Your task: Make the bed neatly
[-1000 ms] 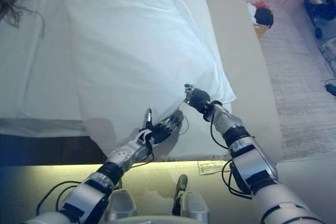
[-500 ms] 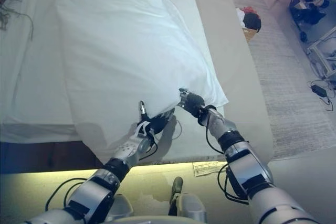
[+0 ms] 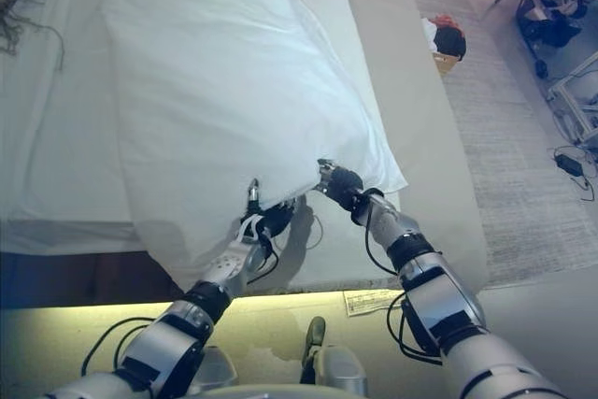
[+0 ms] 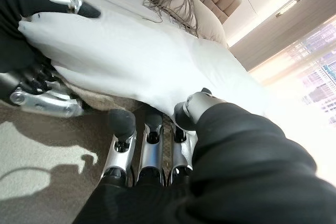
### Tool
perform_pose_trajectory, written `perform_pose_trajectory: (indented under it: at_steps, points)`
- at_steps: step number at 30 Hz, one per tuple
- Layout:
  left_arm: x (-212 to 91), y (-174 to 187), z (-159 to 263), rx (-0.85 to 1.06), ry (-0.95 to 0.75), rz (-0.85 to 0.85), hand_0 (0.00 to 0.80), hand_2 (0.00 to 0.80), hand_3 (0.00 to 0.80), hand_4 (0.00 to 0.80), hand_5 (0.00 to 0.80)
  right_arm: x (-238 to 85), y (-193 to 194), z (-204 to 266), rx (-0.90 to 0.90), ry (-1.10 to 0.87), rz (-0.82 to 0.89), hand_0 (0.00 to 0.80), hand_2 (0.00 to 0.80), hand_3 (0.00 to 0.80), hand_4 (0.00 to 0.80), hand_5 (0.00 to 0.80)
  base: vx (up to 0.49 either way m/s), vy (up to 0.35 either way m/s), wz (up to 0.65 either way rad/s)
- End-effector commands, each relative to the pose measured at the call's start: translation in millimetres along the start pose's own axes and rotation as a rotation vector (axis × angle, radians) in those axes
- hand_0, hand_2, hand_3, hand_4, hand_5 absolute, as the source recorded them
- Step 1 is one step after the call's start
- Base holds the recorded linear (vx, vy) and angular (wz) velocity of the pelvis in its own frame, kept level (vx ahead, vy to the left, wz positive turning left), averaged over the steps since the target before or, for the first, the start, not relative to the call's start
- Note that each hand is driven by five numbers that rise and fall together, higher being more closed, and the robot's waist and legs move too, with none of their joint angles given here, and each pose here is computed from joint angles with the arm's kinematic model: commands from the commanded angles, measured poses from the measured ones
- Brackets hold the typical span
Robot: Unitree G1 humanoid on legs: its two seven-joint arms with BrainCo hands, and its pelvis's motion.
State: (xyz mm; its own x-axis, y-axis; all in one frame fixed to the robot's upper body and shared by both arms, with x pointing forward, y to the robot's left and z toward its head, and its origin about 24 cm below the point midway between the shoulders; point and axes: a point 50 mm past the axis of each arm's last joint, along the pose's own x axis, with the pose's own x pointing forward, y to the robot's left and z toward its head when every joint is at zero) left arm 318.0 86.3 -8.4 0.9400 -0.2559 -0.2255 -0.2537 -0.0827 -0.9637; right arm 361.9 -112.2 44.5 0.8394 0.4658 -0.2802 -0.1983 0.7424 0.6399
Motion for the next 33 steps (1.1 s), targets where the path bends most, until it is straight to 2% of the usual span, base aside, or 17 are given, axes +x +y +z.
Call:
perform_pose_trajectory:
  at_steps: [1, 10, 11, 12, 16, 23, 33]
  points:
    - [17, -33, -5, -0.036, -0.027, -0.09, 0.8, 0.8, 0.8, 0.8, 0.8, -10, 1, 41, -0.027, -0.148, 0.041, 0.8, 0.8, 0.8, 0.8, 0.8, 0.0, 0.0, 0.0]
    - [13, -27, 1, -0.047, -0.041, -0.107, 0.8, 0.8, 0.8, 0.8, 0.8, -13, -13, 27, -0.019, -0.113, -0.029, 0.8, 0.8, 0.8, 0.8, 0.8, 0.046, 0.011, 0.05]
    - [12, -27, 2, -0.048, -0.044, -0.107, 0.8, 0.8, 0.8, 0.8, 0.8, -14, -16, 24, -0.023, -0.099, -0.054, 0.778, 0.778, 0.778, 0.778, 0.778, 0.072, 0.013, 0.03]
    - [12, -27, 3, -0.049, -0.048, -0.107, 0.8, 0.8, 0.8, 0.8, 0.8, -15, -21, 20, -0.031, -0.077, -0.096, 0.0, 0.0, 0.0, 0.0, 0.0, 0.078, 0.021, 0.02]
    - [9, -24, 11, -0.05, -0.072, -0.107, 0.8, 0.8, 0.8, 0.8, 0.8, -22, -41, 5, -0.053, 0.002, -0.203, 0.0, 0.0, 0.0, 0.0, 0.0, 0.07, 0.031, 0.0]
    - [-4, -6, 44, -0.053, -0.173, -0.029, 0.8, 0.8, 0.8, 0.8, 0.8, -38, -70, -18, -0.026, 0.072, -0.29, 0.0, 0.0, 0.0, 0.0, 0.0, 0.083, 0.048, 0.02]
    - [-59, 47, 113, -0.022, -0.322, 0.126, 0.8, 0.8, 0.8, 0.8, 0.8, -75, -108, -44, -0.031, 0.13, -0.347, 0.0, 0.0, 0.0, 0.0, 0.0, 0.067, 0.082, 0.1]
